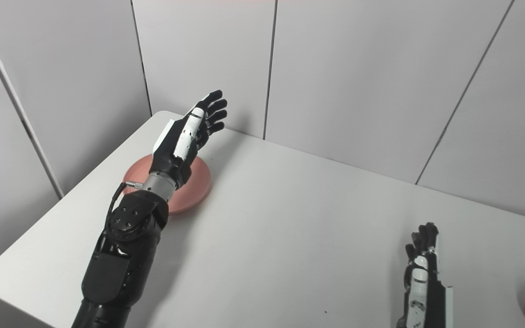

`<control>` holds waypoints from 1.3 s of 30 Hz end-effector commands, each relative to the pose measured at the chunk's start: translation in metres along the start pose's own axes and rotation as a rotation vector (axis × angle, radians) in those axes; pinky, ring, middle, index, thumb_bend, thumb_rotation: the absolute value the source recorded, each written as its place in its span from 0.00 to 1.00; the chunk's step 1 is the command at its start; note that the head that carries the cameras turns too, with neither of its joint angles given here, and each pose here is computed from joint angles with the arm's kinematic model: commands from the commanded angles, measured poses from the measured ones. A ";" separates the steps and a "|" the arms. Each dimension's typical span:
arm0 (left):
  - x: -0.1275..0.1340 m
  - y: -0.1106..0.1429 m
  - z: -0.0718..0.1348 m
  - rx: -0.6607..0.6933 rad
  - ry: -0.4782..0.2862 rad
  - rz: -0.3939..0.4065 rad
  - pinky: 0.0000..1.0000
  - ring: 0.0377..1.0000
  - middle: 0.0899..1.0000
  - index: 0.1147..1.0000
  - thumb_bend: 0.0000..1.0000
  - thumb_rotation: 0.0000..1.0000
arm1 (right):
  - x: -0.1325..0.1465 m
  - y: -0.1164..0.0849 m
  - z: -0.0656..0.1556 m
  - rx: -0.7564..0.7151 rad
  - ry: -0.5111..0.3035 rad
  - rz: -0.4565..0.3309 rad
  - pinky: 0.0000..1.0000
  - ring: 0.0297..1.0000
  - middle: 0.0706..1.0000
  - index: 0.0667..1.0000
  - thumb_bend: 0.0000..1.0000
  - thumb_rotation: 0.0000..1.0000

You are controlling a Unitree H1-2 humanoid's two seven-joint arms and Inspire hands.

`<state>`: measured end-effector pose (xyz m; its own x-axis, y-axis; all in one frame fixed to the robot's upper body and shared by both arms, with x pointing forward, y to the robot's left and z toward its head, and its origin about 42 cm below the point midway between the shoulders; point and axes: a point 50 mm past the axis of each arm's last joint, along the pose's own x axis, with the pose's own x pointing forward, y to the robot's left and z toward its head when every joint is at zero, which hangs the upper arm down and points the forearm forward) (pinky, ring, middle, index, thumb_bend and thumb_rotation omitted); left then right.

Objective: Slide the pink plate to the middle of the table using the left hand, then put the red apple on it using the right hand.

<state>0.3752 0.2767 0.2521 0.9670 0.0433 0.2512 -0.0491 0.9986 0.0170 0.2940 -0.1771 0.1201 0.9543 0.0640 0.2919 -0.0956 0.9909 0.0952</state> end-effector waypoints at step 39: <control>0.031 0.135 0.026 0.045 -0.018 0.304 0.89 0.89 0.88 0.84 0.32 1.00 | -0.023 -0.028 -0.018 -0.035 0.100 -0.018 1.00 1.00 1.00 1.00 0.11 1.00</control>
<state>0.3874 0.4043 0.2600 0.9248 0.3332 0.1834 -0.3361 0.9417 -0.0158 0.2956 -0.1865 0.1207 0.9537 0.0654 0.2934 -0.0966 0.9910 0.0932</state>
